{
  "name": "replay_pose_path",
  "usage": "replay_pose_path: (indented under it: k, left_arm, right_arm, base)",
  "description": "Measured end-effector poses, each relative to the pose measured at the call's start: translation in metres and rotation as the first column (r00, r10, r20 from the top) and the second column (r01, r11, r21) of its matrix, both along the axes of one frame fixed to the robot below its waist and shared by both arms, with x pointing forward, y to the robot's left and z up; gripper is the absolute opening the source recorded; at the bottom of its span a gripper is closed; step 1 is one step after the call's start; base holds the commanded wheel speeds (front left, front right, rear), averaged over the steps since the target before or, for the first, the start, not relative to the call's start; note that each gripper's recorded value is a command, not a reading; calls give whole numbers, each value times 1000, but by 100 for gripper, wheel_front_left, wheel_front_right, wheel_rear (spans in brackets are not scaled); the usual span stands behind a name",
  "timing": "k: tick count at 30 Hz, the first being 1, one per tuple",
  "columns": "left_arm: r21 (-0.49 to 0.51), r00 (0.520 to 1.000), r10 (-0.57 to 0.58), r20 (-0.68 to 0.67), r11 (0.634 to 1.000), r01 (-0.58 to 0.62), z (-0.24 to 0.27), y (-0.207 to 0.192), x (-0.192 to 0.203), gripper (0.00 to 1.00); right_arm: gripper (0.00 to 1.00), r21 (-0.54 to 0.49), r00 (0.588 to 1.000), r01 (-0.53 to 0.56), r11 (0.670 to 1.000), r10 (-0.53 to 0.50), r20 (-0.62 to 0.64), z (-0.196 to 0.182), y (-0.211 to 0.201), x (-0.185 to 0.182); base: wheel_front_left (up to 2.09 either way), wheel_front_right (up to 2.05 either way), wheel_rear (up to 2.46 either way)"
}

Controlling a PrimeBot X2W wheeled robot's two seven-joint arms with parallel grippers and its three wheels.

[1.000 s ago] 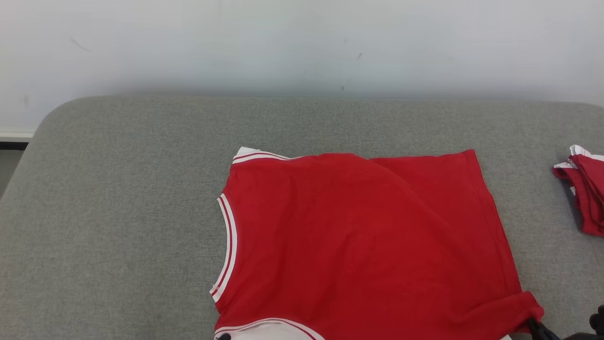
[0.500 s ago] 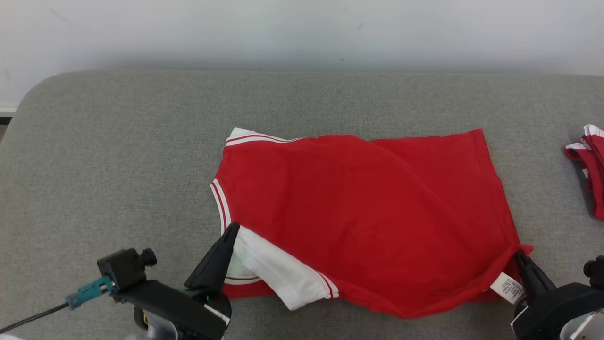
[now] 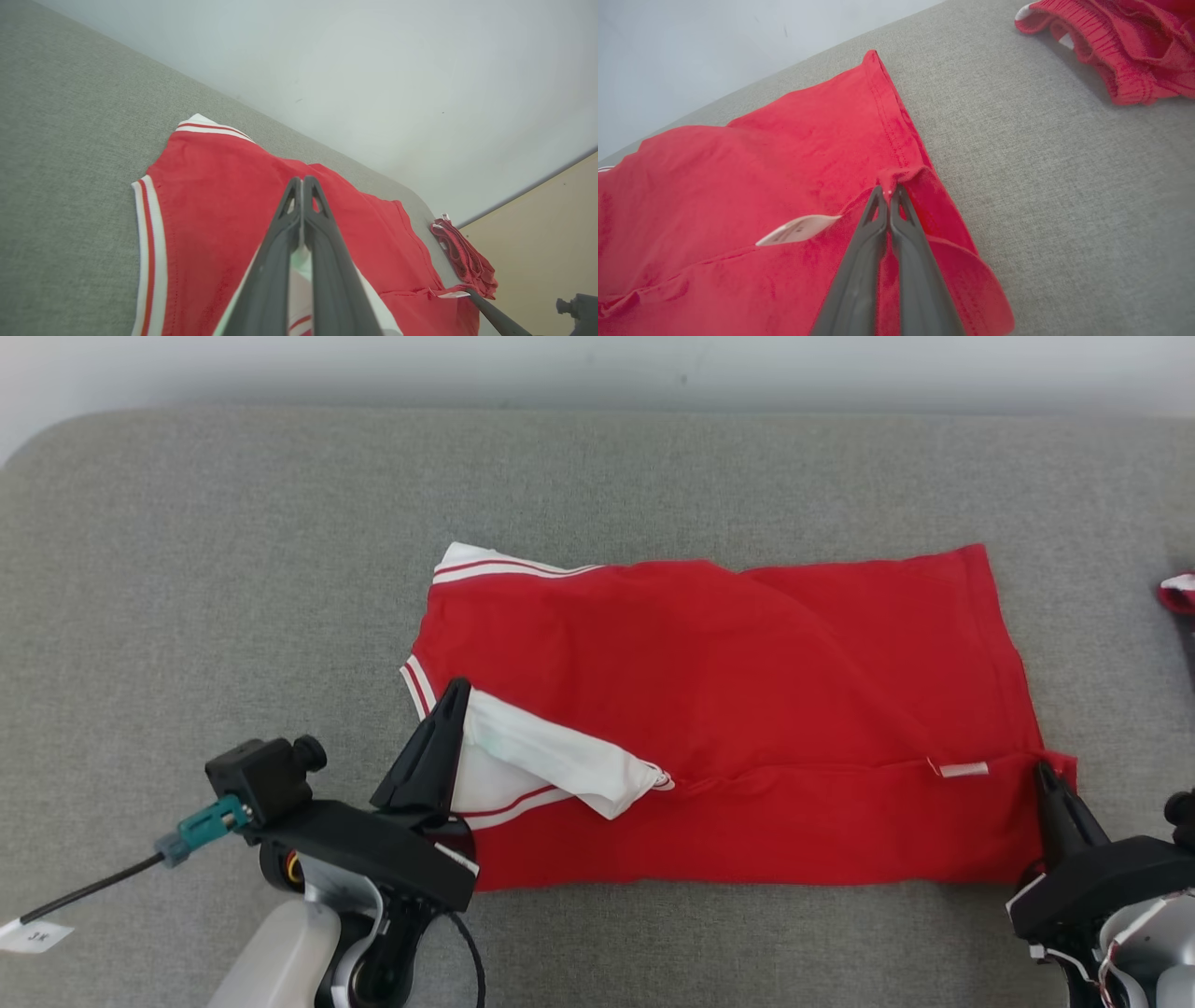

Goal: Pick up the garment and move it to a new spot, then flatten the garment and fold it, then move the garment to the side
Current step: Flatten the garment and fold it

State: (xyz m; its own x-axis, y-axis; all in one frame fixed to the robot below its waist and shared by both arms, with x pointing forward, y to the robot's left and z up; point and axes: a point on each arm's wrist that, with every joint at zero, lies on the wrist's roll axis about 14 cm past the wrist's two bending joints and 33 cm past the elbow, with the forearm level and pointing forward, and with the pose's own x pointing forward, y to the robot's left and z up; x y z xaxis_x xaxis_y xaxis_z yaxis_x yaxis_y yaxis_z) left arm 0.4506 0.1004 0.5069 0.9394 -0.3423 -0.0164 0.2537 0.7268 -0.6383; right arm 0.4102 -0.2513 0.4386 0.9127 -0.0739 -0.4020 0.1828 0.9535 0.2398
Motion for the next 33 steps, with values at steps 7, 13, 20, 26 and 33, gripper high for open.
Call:
replay_pose_path:
  k: [7, 13, 20, 26, 33]
  left_arm:
    - [19, 1000, 1, 19, 1000, -2, -1, -1, 16, 0]
    - [68, 1000, -4, 15, 998, 3, -7, 1, 26, 0]
    - [82, 1000, -13, 10, 997, 12, -11, -4, 33, 0]
    - [103, 1000, -6, -14, 995, 8, -22, -1, 35, 0]
    - [144, 1000, -1, -15, 990, 3, -27, 0, 38, 0]
  right_arm:
    - [0, -26, 1000, -10, 1000, 10, -7, -9, 3, 10]
    - [0, -46, 1000, 2, 999, -1, 13, -7, -1, 14]
    - [0, -63, 999, 29, 998, -26, 46, -2, -8, 14]
    - [0, -76, 996, 47, 996, -40, 85, 6, -12, 16]
    - [0, -78, 998, 38, 996, -35, 46, -4, -10, 17]
  base:
    - [0, 0, 0]
    - [0, 0, 0]
    - [0, 0, 0]
    - [0, 0, 0]
    - [0, 0, 0]
